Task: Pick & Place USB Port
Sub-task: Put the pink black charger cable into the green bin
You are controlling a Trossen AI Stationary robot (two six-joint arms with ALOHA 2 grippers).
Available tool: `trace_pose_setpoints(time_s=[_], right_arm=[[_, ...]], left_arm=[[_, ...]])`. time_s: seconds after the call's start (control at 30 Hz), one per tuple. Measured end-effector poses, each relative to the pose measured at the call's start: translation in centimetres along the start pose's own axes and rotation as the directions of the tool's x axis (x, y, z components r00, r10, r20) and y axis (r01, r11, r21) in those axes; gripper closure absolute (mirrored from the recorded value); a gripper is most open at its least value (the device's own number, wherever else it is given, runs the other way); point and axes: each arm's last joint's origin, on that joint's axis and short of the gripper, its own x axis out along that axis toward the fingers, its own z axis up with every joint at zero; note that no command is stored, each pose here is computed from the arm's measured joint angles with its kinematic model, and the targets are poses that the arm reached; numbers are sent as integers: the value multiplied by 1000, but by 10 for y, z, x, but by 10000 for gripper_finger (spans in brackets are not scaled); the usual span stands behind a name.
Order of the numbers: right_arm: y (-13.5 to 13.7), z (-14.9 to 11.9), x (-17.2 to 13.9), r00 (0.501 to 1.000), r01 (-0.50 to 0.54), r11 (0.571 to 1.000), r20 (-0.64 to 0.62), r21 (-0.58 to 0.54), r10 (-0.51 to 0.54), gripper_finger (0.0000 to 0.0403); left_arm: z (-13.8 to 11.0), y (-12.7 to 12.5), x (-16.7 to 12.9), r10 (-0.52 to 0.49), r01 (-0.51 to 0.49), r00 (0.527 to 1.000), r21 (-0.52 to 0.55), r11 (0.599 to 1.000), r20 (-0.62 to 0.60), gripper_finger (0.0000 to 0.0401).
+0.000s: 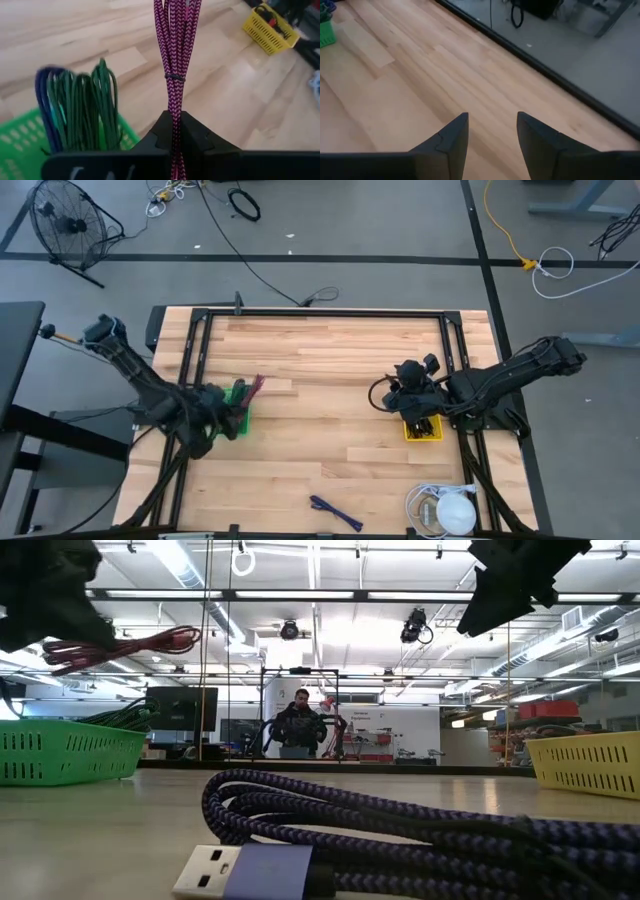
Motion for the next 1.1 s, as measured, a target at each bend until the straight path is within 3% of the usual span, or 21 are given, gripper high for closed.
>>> trace_pose_setpoints(time_s=[0.23, 0.37, 0.93, 1.1], right_arm=[[-1, 1, 0, 999, 30, 999, 33, -28, -30, 234], [-1, 1, 0, 999, 31, 999, 32, -30, -30, 234], [-1, 1, 0, 999, 30, 999, 33, -29, -30, 234], [-1, 1, 0, 999, 30, 999, 34, -26, -29, 234]], left_arm=[[-18, 14, -3, 139, -142, 989, -75, 987, -50, 386], [-27, 15, -4, 170, -179, 982, -112, 977, -84, 386], [-37, 17, 7, 295, -297, 953, -33, 954, -64, 386], [-39, 15, 8, 289, -293, 953, -39, 955, -94, 386]])
